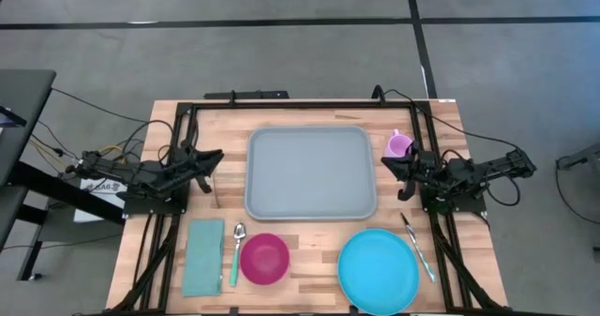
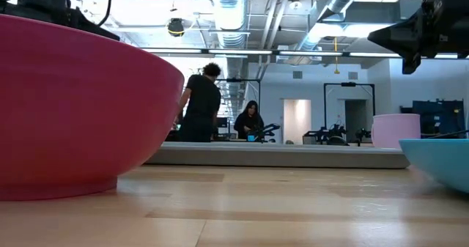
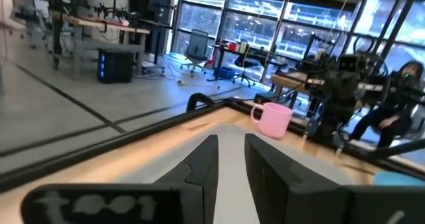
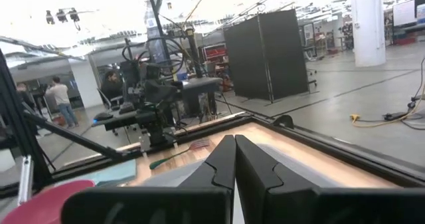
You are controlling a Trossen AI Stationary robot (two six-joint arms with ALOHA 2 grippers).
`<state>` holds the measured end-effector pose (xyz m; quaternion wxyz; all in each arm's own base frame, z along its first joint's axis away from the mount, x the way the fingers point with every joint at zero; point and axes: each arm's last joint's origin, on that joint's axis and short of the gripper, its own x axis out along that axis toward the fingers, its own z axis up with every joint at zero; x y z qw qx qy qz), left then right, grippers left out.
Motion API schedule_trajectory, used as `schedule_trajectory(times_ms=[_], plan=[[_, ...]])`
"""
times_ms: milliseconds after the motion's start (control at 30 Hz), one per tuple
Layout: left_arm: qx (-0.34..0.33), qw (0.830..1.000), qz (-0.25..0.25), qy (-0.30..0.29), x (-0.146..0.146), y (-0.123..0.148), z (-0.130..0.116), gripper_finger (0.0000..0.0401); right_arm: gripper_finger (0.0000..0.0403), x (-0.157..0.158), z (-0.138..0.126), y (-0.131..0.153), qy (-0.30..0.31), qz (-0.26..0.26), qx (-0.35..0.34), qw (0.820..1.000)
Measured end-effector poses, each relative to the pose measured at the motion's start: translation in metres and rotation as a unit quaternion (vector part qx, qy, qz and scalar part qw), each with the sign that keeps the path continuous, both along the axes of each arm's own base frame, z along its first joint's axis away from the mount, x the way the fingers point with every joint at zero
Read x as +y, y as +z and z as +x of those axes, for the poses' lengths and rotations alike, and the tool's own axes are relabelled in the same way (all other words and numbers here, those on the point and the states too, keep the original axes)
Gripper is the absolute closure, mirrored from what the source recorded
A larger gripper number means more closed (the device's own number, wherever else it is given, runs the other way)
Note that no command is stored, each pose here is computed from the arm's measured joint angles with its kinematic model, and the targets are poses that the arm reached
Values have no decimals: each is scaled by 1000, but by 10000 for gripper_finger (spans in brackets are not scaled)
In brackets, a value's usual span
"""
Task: Set up tray
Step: Put the pink cup on the gray tray
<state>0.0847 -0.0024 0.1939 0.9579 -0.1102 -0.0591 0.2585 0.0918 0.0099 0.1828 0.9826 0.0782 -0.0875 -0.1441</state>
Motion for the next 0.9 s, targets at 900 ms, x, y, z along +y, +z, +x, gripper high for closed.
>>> schedule_trajectory(times_ms=[900], plan=[[17,998,22,49,2,0,-2,338,403,-4,-7,100,-104,162,309,931]])
